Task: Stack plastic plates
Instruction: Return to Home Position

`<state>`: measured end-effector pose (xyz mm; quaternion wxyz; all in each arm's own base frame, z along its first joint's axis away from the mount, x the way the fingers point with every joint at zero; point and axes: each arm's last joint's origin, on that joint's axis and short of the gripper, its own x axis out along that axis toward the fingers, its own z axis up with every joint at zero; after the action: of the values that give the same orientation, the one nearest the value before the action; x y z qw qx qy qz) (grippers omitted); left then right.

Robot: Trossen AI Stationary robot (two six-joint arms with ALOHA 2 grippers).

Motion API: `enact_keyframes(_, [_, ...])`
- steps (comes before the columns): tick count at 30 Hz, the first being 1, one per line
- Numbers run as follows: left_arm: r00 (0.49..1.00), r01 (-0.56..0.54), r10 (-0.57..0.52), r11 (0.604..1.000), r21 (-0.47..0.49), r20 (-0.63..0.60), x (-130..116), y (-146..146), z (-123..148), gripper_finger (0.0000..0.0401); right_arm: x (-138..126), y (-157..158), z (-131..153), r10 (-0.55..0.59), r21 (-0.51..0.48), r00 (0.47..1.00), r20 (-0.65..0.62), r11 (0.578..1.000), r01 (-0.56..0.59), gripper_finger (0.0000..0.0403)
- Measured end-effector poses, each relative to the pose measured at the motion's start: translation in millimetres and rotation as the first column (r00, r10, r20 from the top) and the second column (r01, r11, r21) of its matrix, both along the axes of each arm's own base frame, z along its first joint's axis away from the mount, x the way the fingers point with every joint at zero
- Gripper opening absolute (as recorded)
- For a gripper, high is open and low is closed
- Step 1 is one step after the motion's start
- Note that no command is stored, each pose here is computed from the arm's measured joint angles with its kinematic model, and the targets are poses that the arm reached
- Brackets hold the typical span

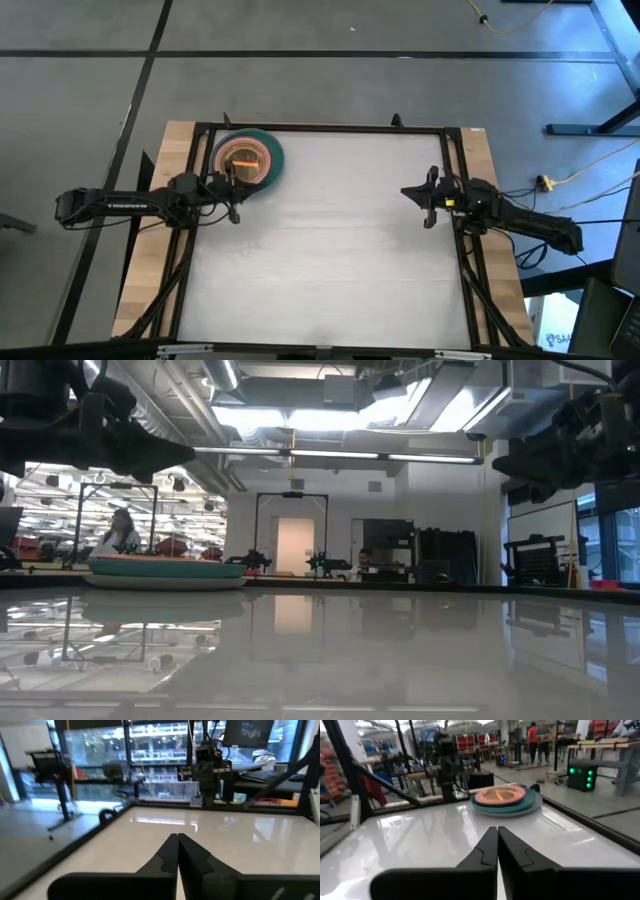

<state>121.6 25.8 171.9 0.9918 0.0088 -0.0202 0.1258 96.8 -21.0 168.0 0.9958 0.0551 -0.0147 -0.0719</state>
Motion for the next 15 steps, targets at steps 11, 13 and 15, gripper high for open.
enact_keyframes(11, [1.000,-0.018,0.017,0.996,-0.089,-0.007,-10,-1,-2,0.0001,0,-2,-3,-0.062,-0.003,0.998,-0.032,0.998,0.062,0.0005])
enact_keyframes(13, [1.000,-0.015,0.017,0.997,-0.081,0.026,-13,-2,1,0.0001,0,-2,-3,-0.071,0.008,0.997,-0.030,0.997,0.071,0.0005])
enact_keyframes(15, [0.999,-0.014,0.018,0.997,-0.078,0.044,-16,-3,2,0.0001,0,-2,-3,-0.070,0.016,0.997,-0.030,0.997,0.071,0.0005])
